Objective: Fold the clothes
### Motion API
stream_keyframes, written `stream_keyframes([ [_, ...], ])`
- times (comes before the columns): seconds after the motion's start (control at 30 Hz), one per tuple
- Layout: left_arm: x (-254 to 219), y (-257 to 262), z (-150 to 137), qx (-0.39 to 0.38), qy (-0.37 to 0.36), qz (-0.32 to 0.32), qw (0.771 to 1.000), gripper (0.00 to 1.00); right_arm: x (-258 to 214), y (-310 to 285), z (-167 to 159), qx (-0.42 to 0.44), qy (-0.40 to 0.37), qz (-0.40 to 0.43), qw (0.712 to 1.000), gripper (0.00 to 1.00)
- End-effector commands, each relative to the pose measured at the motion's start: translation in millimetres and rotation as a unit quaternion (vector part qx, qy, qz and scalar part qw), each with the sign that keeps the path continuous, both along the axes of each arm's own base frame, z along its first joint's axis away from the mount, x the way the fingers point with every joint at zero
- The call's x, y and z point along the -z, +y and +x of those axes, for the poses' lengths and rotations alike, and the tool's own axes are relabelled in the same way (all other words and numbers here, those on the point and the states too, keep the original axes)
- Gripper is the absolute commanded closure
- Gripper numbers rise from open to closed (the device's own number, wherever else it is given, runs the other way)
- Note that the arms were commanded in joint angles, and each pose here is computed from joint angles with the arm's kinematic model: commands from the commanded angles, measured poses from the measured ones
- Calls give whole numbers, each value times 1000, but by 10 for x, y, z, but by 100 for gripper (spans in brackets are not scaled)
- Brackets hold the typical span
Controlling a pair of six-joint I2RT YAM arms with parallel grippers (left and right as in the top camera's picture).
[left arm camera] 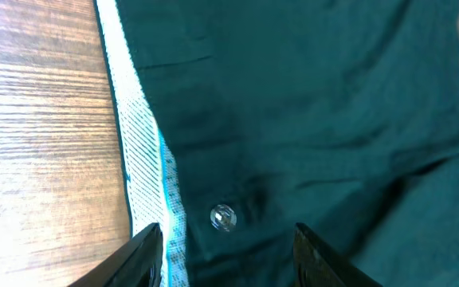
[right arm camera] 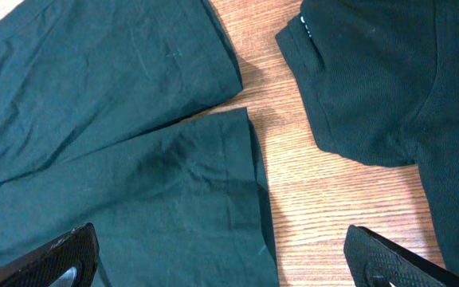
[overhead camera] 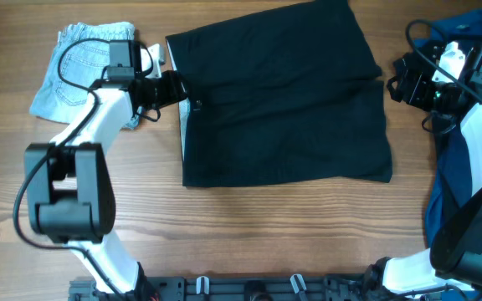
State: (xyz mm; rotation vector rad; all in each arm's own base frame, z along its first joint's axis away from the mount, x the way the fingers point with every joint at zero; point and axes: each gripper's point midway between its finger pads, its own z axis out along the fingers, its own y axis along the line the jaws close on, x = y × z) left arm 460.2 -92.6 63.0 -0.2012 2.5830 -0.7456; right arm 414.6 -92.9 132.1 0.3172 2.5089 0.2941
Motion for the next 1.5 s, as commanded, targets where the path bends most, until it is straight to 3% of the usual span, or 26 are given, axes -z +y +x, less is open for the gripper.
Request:
stream_keyframes([
  [0.0,298,-24,22,-5,25,-10,1000,47,-62,13,43,-12,-12,1,1000,1],
  [0.57,419,-190,266,-11,-24,23,999,51,-60,14,42,-12,-12,1,1000,0],
  [0.83,796,-150,202,-47,24,38,998,53,-60,14,42,-13,-12,1,1000,1],
  [0.9,721,-236,227,-37,16,13,999,63,-60,14,42,-12,-12,1,1000,0],
  [0.93,636,-336,244,-19,6,-15,1000,75,-60,14,42,-12,-12,1,1000,1],
  [0.97,570,-376,251,-21,5,-32,999,80,-60,14,42,-12,-12,1,1000,0],
  [1.1,468,-379,273,-23,-4,-35,999,83,-60,14,42,-12,-12,1,1000,0],
  [1.17,325,-299,348,-34,-18,-38,999,96,-60,14,42,-12,-12,1,1000,1],
  [1.3,-424,85,528,-70,-84,-42,993,96,-61,14,43,-12,-12,1,1000,1],
  [1.47,-203,302,485,-100,-57,4,993,94,-61,13,42,-12,-12,1,1000,0],
])
